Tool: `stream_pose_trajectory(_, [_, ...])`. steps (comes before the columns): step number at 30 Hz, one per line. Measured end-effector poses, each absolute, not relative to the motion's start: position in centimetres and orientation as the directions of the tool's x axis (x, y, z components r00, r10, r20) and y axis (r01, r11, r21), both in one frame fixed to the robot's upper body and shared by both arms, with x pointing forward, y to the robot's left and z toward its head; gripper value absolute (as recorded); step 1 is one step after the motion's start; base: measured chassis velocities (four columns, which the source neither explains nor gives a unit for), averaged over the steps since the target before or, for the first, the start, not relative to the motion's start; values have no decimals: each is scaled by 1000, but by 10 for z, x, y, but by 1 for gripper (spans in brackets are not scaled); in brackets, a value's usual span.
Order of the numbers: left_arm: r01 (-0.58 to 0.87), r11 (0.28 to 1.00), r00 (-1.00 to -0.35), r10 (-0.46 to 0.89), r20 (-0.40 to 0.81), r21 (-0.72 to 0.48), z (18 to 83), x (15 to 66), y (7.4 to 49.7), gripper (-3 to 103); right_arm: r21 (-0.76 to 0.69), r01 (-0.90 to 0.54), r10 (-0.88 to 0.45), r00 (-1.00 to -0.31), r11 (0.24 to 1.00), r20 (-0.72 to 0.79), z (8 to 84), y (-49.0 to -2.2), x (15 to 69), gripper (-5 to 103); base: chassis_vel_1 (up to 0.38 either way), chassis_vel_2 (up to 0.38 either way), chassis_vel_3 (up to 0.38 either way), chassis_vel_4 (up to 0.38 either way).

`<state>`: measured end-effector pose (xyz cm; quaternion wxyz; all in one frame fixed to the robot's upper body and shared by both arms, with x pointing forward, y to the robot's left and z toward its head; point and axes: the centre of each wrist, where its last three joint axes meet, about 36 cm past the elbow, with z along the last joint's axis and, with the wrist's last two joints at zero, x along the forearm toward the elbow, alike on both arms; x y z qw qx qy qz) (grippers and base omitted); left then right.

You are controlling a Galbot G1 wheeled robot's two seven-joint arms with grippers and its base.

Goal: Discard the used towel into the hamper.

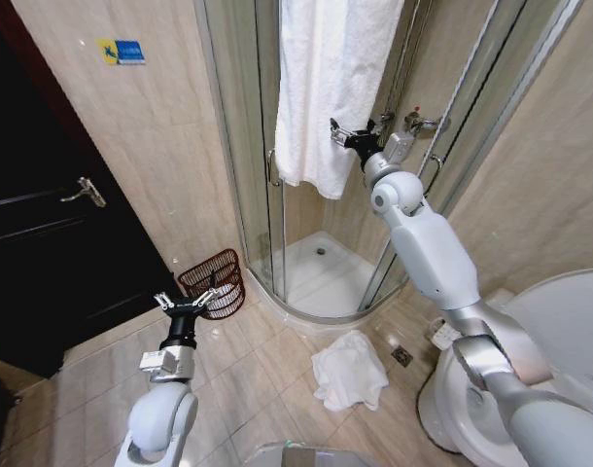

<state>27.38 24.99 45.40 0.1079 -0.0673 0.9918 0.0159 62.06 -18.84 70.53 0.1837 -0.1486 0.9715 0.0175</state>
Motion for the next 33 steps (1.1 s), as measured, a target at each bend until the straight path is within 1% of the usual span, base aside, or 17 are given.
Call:
stream_pose_trajectory(2, [-133,991,-967,-126,-219,19,455,275,251,100,-26,-302,-291,-886,953,-361,704,-190,620,73,0,0,0,0])
stream_pose_trajectory(3, [-133,991,-967,-126,-219,19,455,275,251,100,-26,-302,-291,-886,953,-361,704,-190,620,73,0,0,0,0])
stream_pose_trajectory(6, [-129,991,-968,-120,-222,27,455,275,253,100,-24,-303,-291,-885,953,-363,704,-193,621,57,0,0,0,0])
stream_pose_trajectory(7, [-129,991,-968,-120,-222,27,455,275,253,100,-24,-303,-291,-885,953,-363,704,-193,621,57,0,0,0,0])
stream_pose_trajectory(10, [-132,991,-967,-123,-221,28,455,275,254,100,-20,-300,-287,-888,954,-360,704,-193,622,39,0,0,0,0])
stream_pose_trajectory(12, [-133,991,-968,-124,-220,27,455,275,254,100,-20,-301,-288,-887,953,-360,704,-193,622,39,0,0,0,0])
stream_pose_trajectory(14, [-135,991,-968,-126,-219,25,454,274,254,100,-19,-304,-290,-887,953,-359,704,-194,622,28,0,0,0,0])
stream_pose_trajectory(15, [-135,991,-968,-126,-219,25,454,274,254,100,-19,-304,-290,-887,953,-359,704,-194,622,28,0,0,0,0])
stream_pose_trajectory(17, [-136,990,-967,-127,-221,25,455,274,254,100,-19,-308,-294,-887,951,-356,703,-195,623,18,0,0,0,0])
stream_pose_trajectory(18, [-136,990,-967,-127,-221,25,455,274,254,100,-19,-308,-294,-887,951,-356,703,-195,623,18,0,0,0,0])
stream_pose_trajectory(20, [-140,990,-966,-131,-224,26,455,274,256,100,-18,-310,-296,-887,951,-356,704,-195,624,8,0,0,0,0])
stream_pose_trajectory(21, [-143,989,-966,-134,-223,25,454,275,257,100,-17,-311,-296,-887,950,-355,703,-195,623,5,0,0,0,0])
stream_pose_trajectory(26, [-147,989,-966,-139,-220,23,451,273,259,100,-18,-308,-295,-891,951,-346,698,-198,622,3,0,0,0,0])
stream_pose_trajectory(33, [-150,988,-965,-140,-223,29,450,271,266,100,2,-319,-302,-899,948,-316,667,-209,607,3,0,0,0,0])
